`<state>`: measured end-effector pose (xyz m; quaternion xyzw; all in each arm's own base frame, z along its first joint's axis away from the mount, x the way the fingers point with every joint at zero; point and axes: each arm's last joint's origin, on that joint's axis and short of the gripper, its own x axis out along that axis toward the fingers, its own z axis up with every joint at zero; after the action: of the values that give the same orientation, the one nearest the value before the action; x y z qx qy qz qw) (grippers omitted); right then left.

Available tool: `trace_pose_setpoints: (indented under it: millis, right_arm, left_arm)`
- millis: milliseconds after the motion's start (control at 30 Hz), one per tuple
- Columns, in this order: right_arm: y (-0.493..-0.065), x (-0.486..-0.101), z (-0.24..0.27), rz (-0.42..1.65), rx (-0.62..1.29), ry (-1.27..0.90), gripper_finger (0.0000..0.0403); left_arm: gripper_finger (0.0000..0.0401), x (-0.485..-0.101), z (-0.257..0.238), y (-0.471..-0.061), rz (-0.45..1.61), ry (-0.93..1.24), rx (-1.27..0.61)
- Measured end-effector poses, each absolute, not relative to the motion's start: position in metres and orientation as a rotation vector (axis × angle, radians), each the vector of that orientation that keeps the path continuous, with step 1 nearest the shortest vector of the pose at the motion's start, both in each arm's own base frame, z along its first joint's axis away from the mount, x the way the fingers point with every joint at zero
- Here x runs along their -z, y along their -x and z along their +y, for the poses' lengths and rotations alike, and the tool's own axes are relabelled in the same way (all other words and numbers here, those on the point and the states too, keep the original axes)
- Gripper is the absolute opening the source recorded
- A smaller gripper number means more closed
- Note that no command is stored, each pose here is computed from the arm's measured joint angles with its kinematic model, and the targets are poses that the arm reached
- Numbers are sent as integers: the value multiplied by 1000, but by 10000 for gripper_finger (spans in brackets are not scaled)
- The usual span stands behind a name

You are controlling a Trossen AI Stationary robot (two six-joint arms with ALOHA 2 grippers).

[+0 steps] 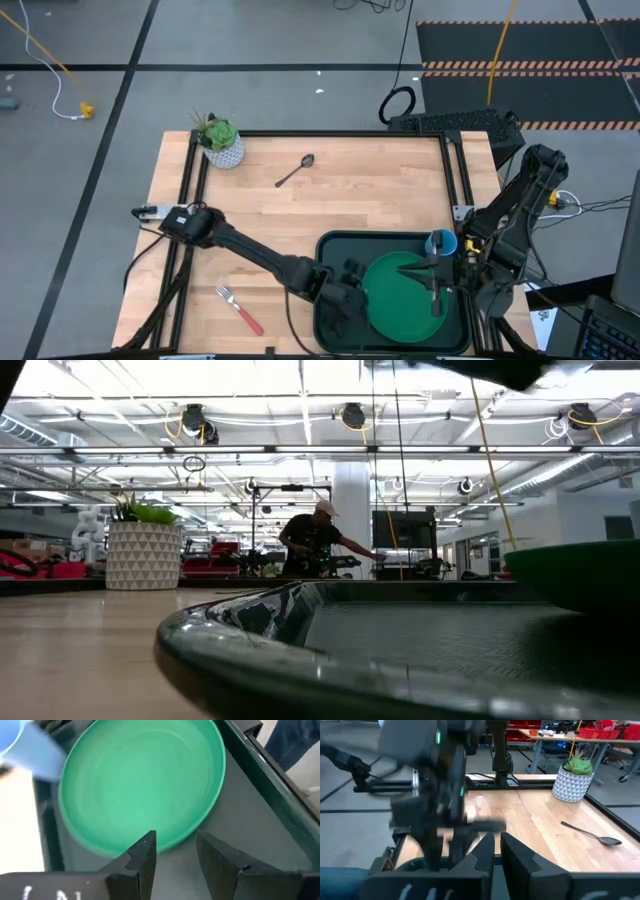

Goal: Pick and place plate/cup/fork/spoon on tray
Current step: Put the orange fork on the black serving tray beside the green plate

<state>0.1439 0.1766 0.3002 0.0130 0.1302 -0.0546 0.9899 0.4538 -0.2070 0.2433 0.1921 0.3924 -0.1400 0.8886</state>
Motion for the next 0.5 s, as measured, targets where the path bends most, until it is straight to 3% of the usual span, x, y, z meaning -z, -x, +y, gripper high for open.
trace_pose_setpoints:
  millis: [233, 500]
  right_arm:
    - [-146, -298, 179, 265, 113, -26, 22]
    - [-146, -298, 179, 263, 116, -42, 22]
  left_arm:
    - [119, -261, -194, -418, 1040, -354, 63]
    - [107, -261, -150, -398, 1227, -387, -392]
